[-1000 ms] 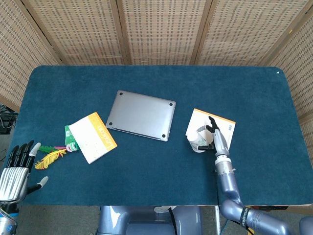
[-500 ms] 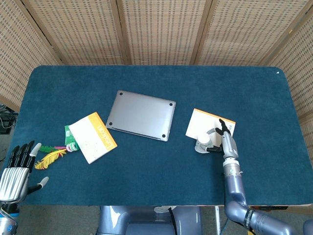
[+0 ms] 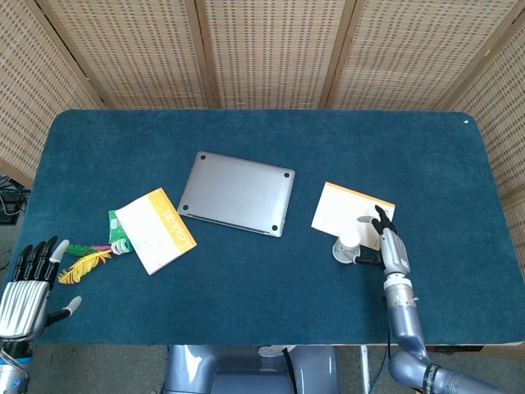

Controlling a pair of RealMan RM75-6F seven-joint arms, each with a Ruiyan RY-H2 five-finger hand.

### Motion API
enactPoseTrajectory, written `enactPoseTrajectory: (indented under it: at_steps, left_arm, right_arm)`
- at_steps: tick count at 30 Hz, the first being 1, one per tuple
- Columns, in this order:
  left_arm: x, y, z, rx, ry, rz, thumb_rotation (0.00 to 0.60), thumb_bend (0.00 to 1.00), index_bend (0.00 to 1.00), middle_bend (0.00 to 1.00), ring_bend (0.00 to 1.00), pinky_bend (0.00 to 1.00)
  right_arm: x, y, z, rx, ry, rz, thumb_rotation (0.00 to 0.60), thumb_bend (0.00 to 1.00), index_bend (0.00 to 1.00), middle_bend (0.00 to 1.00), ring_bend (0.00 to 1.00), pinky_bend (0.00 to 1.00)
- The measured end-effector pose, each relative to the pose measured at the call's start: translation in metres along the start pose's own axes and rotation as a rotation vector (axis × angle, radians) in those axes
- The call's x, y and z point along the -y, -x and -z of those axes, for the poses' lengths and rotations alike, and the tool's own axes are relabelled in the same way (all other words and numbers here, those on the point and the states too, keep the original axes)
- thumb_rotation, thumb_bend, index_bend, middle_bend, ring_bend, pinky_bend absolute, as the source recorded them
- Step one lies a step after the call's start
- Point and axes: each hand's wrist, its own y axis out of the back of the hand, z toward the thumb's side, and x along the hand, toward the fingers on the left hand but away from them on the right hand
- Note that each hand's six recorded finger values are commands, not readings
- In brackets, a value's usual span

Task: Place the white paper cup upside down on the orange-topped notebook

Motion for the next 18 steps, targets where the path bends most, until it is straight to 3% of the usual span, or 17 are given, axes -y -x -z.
enactPoseTrajectory:
  at_steps: [11,18]
  left_arm:
    - [-0.005,0.0,0.003,-0.009,0.01,-0.013,0.6,0.19,0.0,0.0,0.0,0.0]
    - [-0.007,0.0,0.008,-0.025,0.018,-0.019,0.6,0.19,0.0,0.0,0.0,0.0]
  right_arm:
    - [-0.031,-0.035,-0.013,-0.111,-0.06,0.009,0.6,0.29,0.14,0.0,0.0,0.0]
    - [-0.052,-0.06,-0.016,-0.21,-0.257,0.021,0.6,0.2,0.12,0.0,0.0,0.0]
